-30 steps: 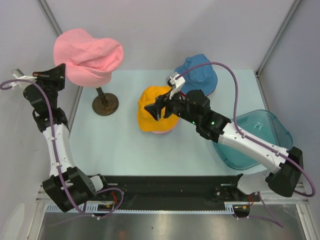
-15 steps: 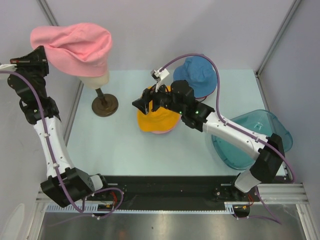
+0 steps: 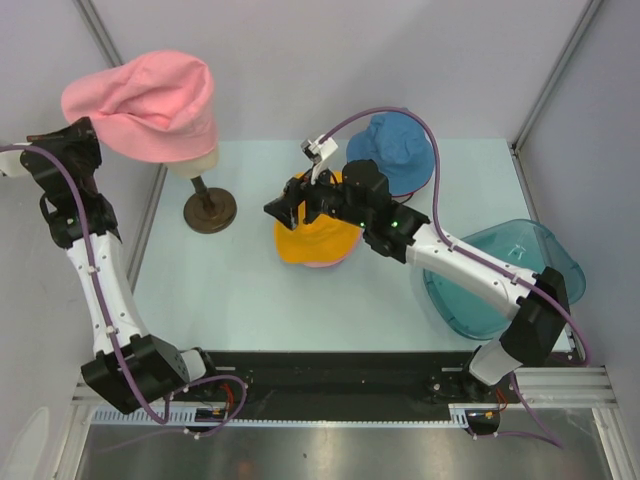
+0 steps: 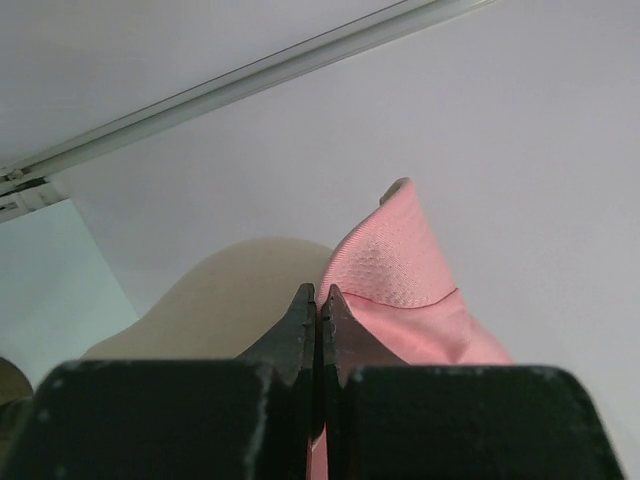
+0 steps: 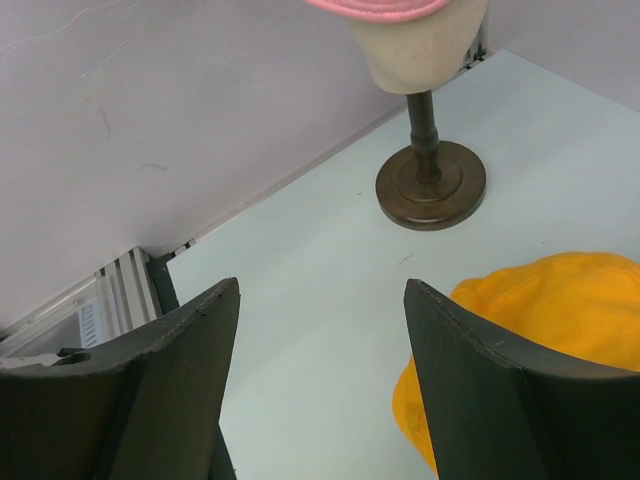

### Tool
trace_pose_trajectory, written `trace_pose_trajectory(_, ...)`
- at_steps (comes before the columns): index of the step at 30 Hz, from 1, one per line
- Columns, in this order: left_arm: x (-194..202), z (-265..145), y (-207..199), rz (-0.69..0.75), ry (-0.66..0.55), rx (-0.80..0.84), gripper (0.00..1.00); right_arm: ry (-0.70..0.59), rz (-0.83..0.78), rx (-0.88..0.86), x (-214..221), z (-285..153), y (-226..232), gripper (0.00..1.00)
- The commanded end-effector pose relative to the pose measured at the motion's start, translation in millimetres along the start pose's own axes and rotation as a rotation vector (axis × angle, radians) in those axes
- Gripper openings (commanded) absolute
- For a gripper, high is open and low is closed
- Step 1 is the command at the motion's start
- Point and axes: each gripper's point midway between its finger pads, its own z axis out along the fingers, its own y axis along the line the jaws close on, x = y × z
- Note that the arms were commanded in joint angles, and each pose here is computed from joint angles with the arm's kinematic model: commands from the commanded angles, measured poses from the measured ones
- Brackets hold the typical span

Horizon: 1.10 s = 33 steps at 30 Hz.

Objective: Stack the hats

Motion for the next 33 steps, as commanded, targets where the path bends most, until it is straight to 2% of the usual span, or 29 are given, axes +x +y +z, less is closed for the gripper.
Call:
trace_pose_trajectory(1,-17.5,-19.5,5.5,0.036,-0.084,-0.025,0.0,-0.056,0.008,-0.005,-22.0,-4.1,2.4,0.72)
trace_pose_trajectory(5,-12.5,-25.8,15.7,0.043,-0.083,-0.015,0.0,-0.083,0.069,0.02,-41.4,10.1,-15.7,0.72)
trace_pose_trajectory(8,-6.4,-26.0,20.6,0.037,-0.066,-0.008,0.0,-0.124,0.037,0.002,-59.9,30.3,-15.4,0.71)
trace_pose_trajectory(14,-5.8,-29.0,16.4,0.061,-0.073,0.032,0.0,-0.32,0.043,-0.051,-89.2,86.4,-22.4,0.68)
trace_pose_trajectory(17,-4.4,-30.0,12.8,0.071,-0.073,0.073,0.0,-0.346,0.052,-0.079,-85.7,122.2,-24.8,0.67)
trace_pose_trajectory(21,-3.4,-28.2,7.4,0.085,-0.075,0.115,0.0,-0.38,0.051,-0.124,-85.5,147.8,-13.4,0.67)
trace_pose_trajectory(26,-4.0,-31.1,-1.9,0.159,-0.074,0.155,0.0,-0.405,0.051,-0.131,-81.9,166.3,-7.4,0.67)
trace_pose_trajectory(27,-4.6,-31.0,-3.4,0.162,-0.075,0.158,0.0,-0.393,0.053,-0.13,-71.9,173.7,-10.2,0.68)
trace_pose_trajectory(33,-7.7,-24.9,-3.7,0.157,-0.083,0.144,0.0,-0.418,0.055,-0.145,-75.3,180.0,-6.9,0.7)
